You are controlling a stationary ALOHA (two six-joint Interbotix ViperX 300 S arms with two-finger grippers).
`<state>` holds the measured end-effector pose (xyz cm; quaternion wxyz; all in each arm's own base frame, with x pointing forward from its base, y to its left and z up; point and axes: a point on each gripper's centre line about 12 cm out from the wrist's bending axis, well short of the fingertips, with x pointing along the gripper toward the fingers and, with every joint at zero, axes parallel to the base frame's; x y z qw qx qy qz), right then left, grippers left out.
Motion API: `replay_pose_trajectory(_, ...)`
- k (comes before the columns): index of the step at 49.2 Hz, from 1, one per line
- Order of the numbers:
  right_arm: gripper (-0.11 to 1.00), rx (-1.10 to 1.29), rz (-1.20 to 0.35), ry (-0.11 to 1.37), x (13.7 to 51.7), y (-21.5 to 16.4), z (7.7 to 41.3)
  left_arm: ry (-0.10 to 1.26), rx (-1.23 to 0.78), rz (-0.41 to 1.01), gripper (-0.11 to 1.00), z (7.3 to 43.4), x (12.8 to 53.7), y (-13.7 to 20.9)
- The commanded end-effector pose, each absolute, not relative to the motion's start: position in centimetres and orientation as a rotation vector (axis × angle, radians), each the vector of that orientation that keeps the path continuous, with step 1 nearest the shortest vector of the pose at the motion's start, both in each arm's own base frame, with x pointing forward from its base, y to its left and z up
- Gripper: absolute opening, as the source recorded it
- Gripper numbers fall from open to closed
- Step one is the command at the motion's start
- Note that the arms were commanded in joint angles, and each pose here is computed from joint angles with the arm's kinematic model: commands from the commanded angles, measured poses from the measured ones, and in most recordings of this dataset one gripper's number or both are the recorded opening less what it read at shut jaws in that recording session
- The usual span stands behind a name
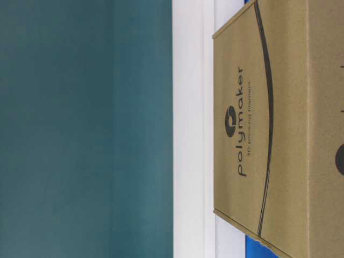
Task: Place the cardboard box on the stand after clamping it between your arms.
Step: 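Move both grippers inward toward the left and right sides of the polymaker box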
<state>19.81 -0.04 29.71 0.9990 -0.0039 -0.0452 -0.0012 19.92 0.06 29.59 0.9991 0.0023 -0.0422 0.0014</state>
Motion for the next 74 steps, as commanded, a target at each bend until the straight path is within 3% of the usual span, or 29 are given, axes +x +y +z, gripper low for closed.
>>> replay_pose_trajectory(1, 0.14, 0.023, -0.002, -0.101, 20.2, -0.1, 30.3, -0.081, 0.003, -0.016, 0.05, 30.6, 20.3, -0.2)
replay_pose_trajectory(4, 0.15, 0.076, -0.011, -0.062, 20.4, -0.2, 30.4, -0.044, -0.018, -0.013, 0.07, 30.6, 20.5, -0.2)
replay_pose_trajectory(8, 0.04, 0.122, -0.021, 0.034, 20.8, -0.3, 30.3, -0.010, -0.042, -0.013, 0.00, 30.9, 20.8, -0.2)
replay_pose_trajectory(12, 0.01, 0.122, -0.023, 0.162, 21.4, -0.3, 29.9, 0.023, -0.049, -0.009, 0.00, 31.0, 21.2, -0.2)
replay_pose_trajectory(27, 0.01, 0.119, -0.017, 0.613, 23.0, 0.0, 27.5, 0.363, -0.054, 0.013, 0.00, 29.7, 24.5, -0.1)
replay_pose_trajectory(41, 0.02, 0.114, -0.017, 0.893, 23.4, 0.1, 24.7, 0.594, -0.029, 0.021, 0.00, 27.7, 25.9, 0.0)
replay_pose_trajectory(51, 0.12, 0.083, -0.032, 1.022, 23.9, -0.3, 23.0, 0.665, -0.007, 0.019, 0.00, 26.3, 26.4, 0.1)
replay_pose_trajectory(57, 0.37, 0.080, -0.039, 1.068, 23.9, -0.6, 22.1, 0.719, -0.021, 0.026, 0.02, 25.5, 26.8, 0.1)
replay_pose_trajectory(61, 0.60, 0.075, -0.041, 1.086, 24.0, -0.7, 21.7, 0.738, -0.025, 0.032, 0.16, 25.0, 27.3, 0.2)
replay_pose_trajectory(67, 0.91, 0.072, -0.041, 1.097, 23.9, -0.8, 21.0, 0.778, -0.027, 0.037, 0.53, 23.8, 27.5, 0.3)
replay_pose_trajectory(70, 0.99, 0.071, -0.046, 1.085, 24.0, -0.9, 20.8, 0.804, -0.026, 0.037, 0.70, 23.0, 27.6, 0.3)
replay_pose_trajectory(74, 0.99, 0.077, -0.057, 1.092, 23.9, -1.2, 20.0, 0.838, -0.022, 0.037, 0.86, 22.0, 27.7, 0.4)
